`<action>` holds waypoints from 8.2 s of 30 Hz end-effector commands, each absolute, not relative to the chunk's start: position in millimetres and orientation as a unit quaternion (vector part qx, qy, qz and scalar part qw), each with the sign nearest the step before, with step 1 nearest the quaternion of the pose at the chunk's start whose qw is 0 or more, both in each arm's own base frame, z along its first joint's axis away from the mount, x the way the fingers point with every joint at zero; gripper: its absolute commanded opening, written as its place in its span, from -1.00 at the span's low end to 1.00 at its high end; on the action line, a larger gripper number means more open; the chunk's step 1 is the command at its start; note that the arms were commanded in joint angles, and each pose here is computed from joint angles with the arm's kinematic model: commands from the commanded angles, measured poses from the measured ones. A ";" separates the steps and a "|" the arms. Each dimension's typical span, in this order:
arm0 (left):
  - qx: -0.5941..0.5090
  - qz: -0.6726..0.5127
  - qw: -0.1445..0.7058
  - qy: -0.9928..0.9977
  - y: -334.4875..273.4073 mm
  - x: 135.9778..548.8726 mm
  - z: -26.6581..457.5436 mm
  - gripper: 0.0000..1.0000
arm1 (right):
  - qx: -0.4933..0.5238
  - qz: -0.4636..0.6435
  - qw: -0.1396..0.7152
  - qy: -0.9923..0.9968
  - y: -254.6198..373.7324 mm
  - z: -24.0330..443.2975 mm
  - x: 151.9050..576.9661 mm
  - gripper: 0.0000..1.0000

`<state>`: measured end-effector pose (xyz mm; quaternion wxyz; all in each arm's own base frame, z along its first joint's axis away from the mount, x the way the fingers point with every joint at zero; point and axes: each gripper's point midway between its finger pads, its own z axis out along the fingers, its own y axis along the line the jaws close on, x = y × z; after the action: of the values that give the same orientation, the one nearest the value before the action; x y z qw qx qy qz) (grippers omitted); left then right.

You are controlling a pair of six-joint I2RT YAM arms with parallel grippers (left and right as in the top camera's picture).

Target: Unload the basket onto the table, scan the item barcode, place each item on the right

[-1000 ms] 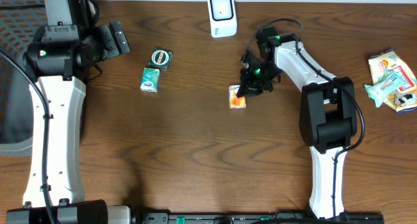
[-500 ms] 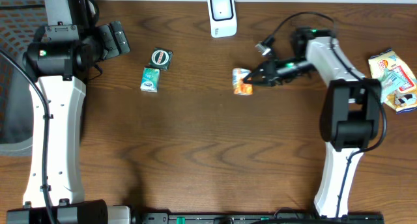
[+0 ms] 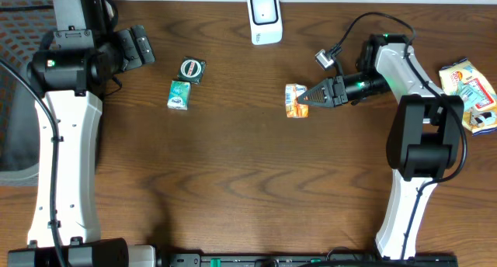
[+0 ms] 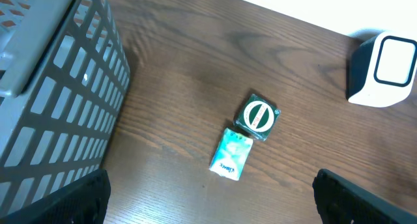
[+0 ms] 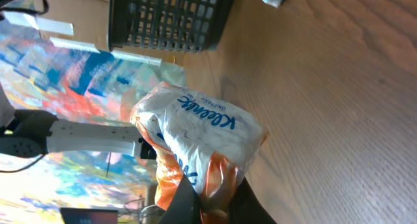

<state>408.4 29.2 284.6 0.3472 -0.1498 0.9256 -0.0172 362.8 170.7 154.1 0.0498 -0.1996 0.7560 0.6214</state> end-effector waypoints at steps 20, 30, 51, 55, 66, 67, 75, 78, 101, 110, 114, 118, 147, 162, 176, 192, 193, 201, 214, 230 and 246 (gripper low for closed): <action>-0.156 -0.012 0.342 0.927 31.2 408.4 280.4 0.95 | -0.388 0.572 0.279 0.667 182.8 316.5 309.3 -0.98; -0.156 -0.012 0.342 0.927 31.2 408.4 280.3 0.96 | -0.389 0.571 0.279 0.666 183.1 316.1 309.8 -0.98; -0.156 -0.012 0.342 0.927 31.2 408.4 280.3 0.95 | -0.198 0.301 0.162 0.919 195.6 192.7 405.4 -0.98; -0.156 -0.012 0.342 0.927 31.2 408.4 280.3 0.95 | -0.086 0.086 0.175 0.977 149.3 158.7 429.1 -0.97; -0.156 -0.012 0.342 0.927 31.2 408.4 280.3 0.95 | -0.087 0.053 0.223 0.970 166.8 151.0 454.0 -0.97; -0.156 -0.012 0.342 0.927 31.2 408.4 280.3 0.96 | -0.085 0.049 0.235 0.967 168.8 141.2 467.4 -0.97; -0.156 -0.012 0.342 0.927 31.2 408.4 280.3 0.95 | -0.118 0.023 0.353 0.928 181.4 130.7 540.0 -0.98; -0.156 -0.012 0.342 0.927 31.2 408.4 280.3 0.95 | -0.122 -0.001 0.426 0.897 180.1 157.8 566.7 -0.97; -0.156 -0.012 0.342 0.927 31.2 408.4 280.3 0.95 | -0.563 -0.327 0.469 0.597 234.9 137.8 626.7 -0.98; -0.156 -0.012 0.342 0.927 31.2 408.4 280.3 0.96 | -0.549 -0.337 0.501 0.578 240.5 144.9 634.9 -0.98; -0.156 -0.012 0.342 0.927 31.2 408.4 280.3 0.95 | -0.560 -0.328 0.489 0.583 238.5 135.8 633.2 -0.98; -0.156 -0.012 0.342 0.927 31.2 408.4 280.3 0.96 | -0.561 -0.298 0.499 0.590 241.8 131.6 632.1 -0.98; -0.156 -0.012 0.342 0.927 31.2 408.4 280.3 0.95 | -0.514 -0.241 0.553 0.610 218.3 143.2 647.9 -0.98; -0.156 -0.012 0.342 0.927 31.2 408.4 280.3 0.95 | -0.471 -0.244 0.594 0.605 237.3 167.3 646.4 -0.98; -0.156 -0.012 0.342 0.927 31.2 408.4 280.3 0.96 | -0.140 -0.295 0.577 0.749 60.8 231.5 651.5 -0.98; -0.156 -0.012 0.342 0.927 31.2 408.4 280.3 0.95 | 0.216 -0.329 0.324 0.860 -226.1 187.0 507.2 -0.97; -0.156 -0.012 0.342 0.927 31.2 408.4 280.3 0.95 | 0.233 -0.327 0.315 0.860 -236.4 183.0 499.0 -0.97; -0.156 -0.012 0.341 0.927 31.2 408.5 280.1 0.95 | 0.276 -0.265 0.271 0.883 -274.3 152.9 466.1 -0.72; -0.156 -0.012 0.341 0.927 31.2 408.5 280.1 0.95 | 0.244 -0.138 0.284 0.917 -239.6 117.9 482.3 0.98; -0.156 -0.012 0.341 0.927 31.2 408.5 280.1 0.96 | 0.001 0.302 0.359 0.883 29.8 156.8 552.1 0.98; -0.156 -0.012 0.341 0.927 31.2 408.5 280.1 0.96 | -0.119 0.252 0.395 0.875 287.6 149.6 529.3 0.99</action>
<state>408.4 29.2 284.6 0.3472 -0.1498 0.9256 -0.0172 535.1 261.5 171.2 0.3944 -0.1238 0.8638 0.2878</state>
